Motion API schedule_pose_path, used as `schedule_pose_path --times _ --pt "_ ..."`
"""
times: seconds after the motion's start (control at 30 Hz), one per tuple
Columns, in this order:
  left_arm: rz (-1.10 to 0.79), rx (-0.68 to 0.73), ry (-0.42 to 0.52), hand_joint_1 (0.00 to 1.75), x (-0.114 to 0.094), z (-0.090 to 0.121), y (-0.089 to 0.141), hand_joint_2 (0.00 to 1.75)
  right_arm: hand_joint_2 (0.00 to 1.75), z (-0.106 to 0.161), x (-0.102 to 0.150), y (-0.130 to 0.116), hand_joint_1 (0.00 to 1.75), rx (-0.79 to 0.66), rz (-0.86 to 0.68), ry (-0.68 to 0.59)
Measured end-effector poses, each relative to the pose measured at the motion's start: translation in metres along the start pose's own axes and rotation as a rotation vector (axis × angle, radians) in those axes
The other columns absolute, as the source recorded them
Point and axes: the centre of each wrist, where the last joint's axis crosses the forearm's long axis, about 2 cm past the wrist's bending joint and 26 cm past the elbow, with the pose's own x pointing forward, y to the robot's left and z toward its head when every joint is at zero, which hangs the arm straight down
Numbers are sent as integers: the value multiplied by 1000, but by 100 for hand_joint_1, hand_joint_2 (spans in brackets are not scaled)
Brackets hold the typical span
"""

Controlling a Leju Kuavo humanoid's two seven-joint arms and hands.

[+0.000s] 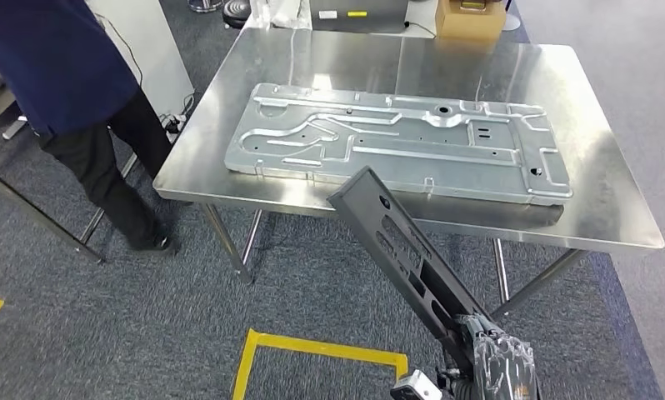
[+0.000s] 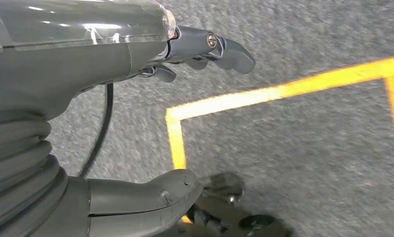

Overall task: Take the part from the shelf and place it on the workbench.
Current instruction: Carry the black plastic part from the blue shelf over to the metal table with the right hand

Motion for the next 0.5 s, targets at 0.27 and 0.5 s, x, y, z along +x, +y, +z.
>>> schedule_pose_path --times 0.27,0.5 --pt "-8 5 13 0 -6 2 4 175 175 -3 -6 5 175 15 15 6" --pt "-9 5 12 0 -5 1 5 175 175 -6 -9 5 175 12 25 4"
